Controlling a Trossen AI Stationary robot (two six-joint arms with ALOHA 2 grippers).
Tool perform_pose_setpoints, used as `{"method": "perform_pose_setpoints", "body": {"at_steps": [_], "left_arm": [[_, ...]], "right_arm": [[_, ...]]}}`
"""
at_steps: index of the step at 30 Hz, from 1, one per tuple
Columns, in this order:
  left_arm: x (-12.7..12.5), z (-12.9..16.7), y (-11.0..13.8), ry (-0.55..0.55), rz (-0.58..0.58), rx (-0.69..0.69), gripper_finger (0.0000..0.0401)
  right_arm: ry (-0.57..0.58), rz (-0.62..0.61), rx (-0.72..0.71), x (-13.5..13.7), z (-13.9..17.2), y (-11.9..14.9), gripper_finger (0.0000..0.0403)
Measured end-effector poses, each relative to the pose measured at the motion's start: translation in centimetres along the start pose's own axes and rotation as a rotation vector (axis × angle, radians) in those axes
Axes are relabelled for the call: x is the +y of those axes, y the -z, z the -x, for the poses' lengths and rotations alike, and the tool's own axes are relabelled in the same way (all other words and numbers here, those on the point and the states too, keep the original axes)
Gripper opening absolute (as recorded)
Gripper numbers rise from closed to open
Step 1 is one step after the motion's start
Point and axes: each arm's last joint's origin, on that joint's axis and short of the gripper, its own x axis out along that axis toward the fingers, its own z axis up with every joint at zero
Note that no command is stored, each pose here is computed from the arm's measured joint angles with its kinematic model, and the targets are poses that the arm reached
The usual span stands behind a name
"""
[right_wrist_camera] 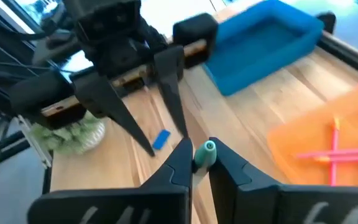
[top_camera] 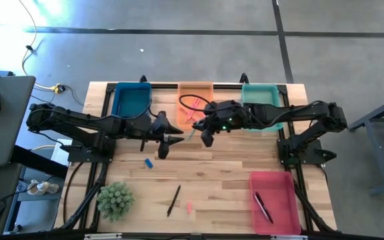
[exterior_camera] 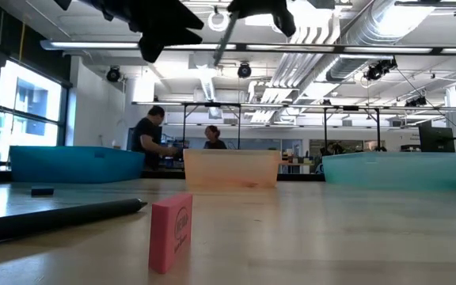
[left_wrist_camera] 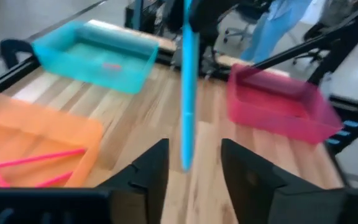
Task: Sort crayons/erasers/pens/pencils in bins
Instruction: Put the blue pen into the pink bin
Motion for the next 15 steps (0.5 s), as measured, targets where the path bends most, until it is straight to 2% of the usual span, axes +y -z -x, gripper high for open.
{"method": "perform_pose_setpoints", "body": {"at_steps": [5, 15], "left_arm": [[0.3, 0.0, 0.3, -0.081, -0.006, 0.017, 0.0163], [0.3, 0.0, 0.5, -0.077, -0.011, 0.036, 0.0166]], "right_arm": [[0.058, -0.03, 0.118, -0.5, 0.2, 1.2, 0.0011], [0.137, -0.037, 0.292, -0.9, 3.0, 2.6, 0.0011]]}}
